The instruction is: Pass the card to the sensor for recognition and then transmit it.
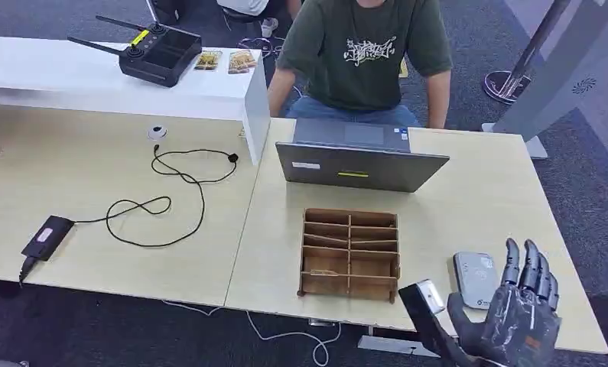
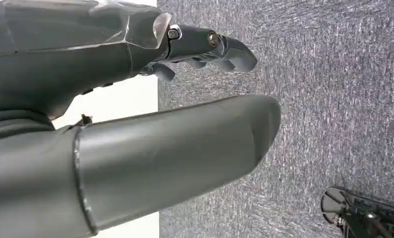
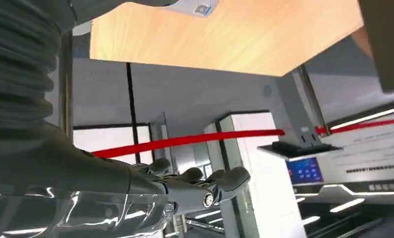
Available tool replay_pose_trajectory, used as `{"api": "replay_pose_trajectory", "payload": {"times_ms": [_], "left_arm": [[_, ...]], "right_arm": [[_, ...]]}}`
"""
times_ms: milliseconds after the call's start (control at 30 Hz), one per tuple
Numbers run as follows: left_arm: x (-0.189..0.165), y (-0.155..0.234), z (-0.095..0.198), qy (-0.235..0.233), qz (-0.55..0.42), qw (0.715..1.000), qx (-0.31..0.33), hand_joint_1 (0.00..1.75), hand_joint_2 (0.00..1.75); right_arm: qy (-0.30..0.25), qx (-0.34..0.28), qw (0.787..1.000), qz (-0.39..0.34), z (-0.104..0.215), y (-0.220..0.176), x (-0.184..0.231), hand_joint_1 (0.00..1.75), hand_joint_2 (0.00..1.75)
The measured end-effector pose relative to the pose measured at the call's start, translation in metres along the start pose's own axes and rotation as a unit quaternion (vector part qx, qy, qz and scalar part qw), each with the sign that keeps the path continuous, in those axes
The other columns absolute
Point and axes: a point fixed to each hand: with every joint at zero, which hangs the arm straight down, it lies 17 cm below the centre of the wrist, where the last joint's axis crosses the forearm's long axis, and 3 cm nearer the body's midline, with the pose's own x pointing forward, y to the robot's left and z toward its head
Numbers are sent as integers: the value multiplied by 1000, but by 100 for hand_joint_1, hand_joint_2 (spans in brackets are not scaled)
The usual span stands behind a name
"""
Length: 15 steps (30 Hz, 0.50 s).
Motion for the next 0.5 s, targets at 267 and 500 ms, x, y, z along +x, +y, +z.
{"api": "replay_pose_trajectory", "payload": {"times_ms": [267, 500], "left_arm": [[-1, 4, 1, 3, -4, 1000, 3, 0, 0], [-1, 6, 1, 4, -6, 1000, 6, 0, 0]], "right_arm": [[-35, 27, 999, 29, 4, 18, 16, 0, 175], [-65, 37, 996, 41, 3, 28, 28, 0, 175]]}}
